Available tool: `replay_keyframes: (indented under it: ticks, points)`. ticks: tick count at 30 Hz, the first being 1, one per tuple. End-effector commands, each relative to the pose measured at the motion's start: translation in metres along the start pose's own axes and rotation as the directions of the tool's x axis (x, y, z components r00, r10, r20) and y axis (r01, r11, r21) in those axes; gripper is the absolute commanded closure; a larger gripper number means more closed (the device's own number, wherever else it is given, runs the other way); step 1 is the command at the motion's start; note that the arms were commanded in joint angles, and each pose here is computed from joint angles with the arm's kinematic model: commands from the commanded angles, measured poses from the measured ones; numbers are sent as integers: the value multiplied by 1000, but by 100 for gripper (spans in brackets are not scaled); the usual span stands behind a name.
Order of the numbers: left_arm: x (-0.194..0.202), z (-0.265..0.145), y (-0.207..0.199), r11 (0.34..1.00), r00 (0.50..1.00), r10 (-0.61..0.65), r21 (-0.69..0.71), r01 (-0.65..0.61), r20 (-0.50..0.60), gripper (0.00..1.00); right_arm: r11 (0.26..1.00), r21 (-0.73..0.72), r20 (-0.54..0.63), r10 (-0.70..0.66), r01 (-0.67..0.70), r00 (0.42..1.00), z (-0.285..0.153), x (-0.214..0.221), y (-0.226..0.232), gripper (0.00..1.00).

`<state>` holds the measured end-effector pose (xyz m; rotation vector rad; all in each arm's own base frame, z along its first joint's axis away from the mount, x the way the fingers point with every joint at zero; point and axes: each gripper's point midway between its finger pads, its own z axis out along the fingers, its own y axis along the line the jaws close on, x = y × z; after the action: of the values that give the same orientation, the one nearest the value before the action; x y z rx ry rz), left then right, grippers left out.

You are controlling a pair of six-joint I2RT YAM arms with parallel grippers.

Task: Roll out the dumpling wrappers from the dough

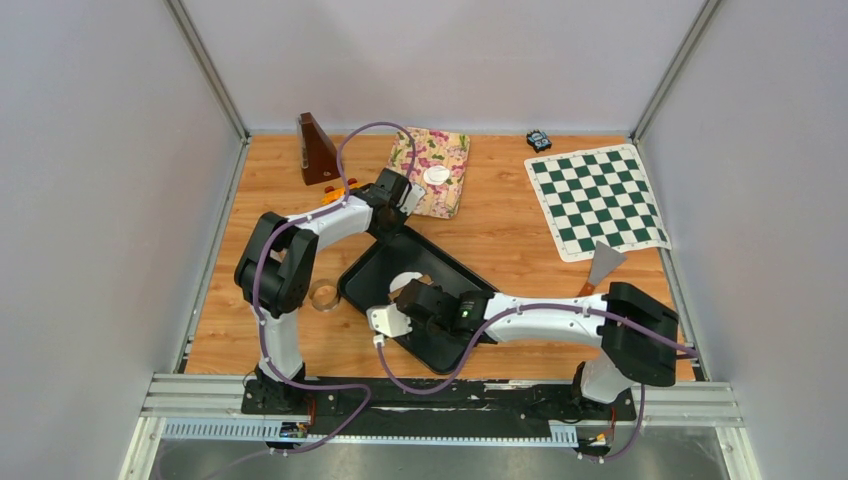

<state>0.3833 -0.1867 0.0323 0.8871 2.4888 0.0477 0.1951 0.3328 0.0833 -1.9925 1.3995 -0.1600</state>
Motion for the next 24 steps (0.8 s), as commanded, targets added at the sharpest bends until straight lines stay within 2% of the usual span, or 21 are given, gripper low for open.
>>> replay_keyframes:
  ticks: [1,24]
  points:
    - [-31,-21,-19,998,995,14,60,-21,103,100,982,-188,-15,11,-14,1000,27,15,52,100]
    - [-32,-22,-21,998,994,17,66,-24,107,100,979,-200,28,49,-42,998,42,6,35,100]
